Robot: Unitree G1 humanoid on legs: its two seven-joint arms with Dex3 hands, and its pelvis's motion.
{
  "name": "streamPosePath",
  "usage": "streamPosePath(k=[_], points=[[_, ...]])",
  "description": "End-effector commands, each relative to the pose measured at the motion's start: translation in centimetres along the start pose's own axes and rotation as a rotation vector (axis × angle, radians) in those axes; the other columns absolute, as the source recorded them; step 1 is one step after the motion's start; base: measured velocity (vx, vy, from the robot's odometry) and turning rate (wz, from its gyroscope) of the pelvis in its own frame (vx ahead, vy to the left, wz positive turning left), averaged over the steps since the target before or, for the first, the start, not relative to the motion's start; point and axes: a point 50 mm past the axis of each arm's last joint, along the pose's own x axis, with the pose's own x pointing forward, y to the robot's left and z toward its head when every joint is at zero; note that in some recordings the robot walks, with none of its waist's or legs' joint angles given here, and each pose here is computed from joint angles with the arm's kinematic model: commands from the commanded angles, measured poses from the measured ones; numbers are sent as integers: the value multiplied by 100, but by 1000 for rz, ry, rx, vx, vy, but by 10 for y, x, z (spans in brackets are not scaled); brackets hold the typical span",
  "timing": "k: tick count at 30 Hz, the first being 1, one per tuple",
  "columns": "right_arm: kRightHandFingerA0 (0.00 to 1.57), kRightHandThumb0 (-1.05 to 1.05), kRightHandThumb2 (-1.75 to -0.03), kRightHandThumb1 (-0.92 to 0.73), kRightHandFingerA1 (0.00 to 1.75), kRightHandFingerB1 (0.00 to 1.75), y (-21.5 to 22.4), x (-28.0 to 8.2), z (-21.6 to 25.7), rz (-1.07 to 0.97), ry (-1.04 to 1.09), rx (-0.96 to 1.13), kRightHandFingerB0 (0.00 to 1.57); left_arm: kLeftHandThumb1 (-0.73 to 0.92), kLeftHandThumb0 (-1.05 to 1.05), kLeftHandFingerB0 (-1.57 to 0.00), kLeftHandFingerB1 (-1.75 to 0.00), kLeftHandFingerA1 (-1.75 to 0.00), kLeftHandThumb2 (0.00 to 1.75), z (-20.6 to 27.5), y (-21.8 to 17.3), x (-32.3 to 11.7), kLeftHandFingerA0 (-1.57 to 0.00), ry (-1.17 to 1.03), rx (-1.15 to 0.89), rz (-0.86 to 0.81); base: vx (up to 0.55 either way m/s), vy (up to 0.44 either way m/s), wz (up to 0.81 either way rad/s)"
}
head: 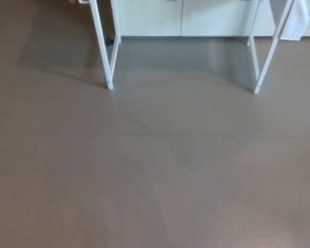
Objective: The robot walk towards a table in front and uses its left hand to pick up the pot from the base and pour water to the cup on the right hand side
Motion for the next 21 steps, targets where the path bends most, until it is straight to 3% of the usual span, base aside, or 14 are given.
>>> streamPosePath(k=[1,7,8,11,21], points=[[65,-29,-86,-15,81,68,-1,0,0,-7,2,-15,36,49,2,-43,-39,-43,53,9,6,-2,-55,-37,20,14,174,171,-8],[67,-34,-78,-20,81,71,0,0,0,-7,2,-24,42,47,2,-48,-40,-43,53,9,6,-2,-58,-39,16,19,233,176,-4],[62,-35,-86,-19,81,71,0,0,-1,-1,5,-27,41,48,1,-49,-40,-43,53,8,7,-3,-58,-36,23,25,196,122,8],[63,-37,-86,-18,81,71,0,-1,-2,2,11,-36,42,48,-1,-48,-40,-44,53,6,9,-4,-62,-33,45,25,220,62,6],[66,-30,-81,-18,83,71,0,-1,-4,2,12,-25,44,48,-2,-47,-40,-44,53,6,9,-5,-60,-33,49,9,249,-155,13]])
